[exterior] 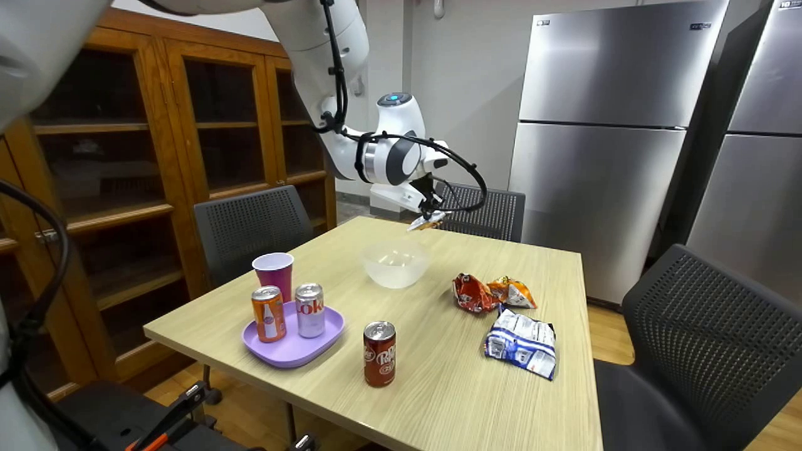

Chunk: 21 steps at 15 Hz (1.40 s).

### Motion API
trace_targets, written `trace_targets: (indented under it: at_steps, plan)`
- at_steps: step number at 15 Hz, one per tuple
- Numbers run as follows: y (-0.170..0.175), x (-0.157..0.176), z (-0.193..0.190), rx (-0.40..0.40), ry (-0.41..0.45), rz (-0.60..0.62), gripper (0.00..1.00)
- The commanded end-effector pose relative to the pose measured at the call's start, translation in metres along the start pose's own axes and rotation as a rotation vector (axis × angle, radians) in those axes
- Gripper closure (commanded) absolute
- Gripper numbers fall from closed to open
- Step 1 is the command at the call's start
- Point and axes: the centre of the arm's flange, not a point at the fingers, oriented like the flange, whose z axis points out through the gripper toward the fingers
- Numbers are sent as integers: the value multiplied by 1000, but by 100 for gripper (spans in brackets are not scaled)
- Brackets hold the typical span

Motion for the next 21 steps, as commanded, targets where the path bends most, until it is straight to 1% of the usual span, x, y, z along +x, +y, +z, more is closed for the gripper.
trace_targets:
  at_steps: [1,5,8,9,14,21]
  plan:
    - [13,-43,-57,30,-1,-48,100]
    - [18,-71,-72,42,-32,-104,100]
    - [19,-83,-71,39,-57,-127,100]
    - [19,-84,-69,28,-50,-128,100]
    - [16,-80,-57,17,-70,-135,100]
    - [-9,-78,-43,26,-90,-167,100]
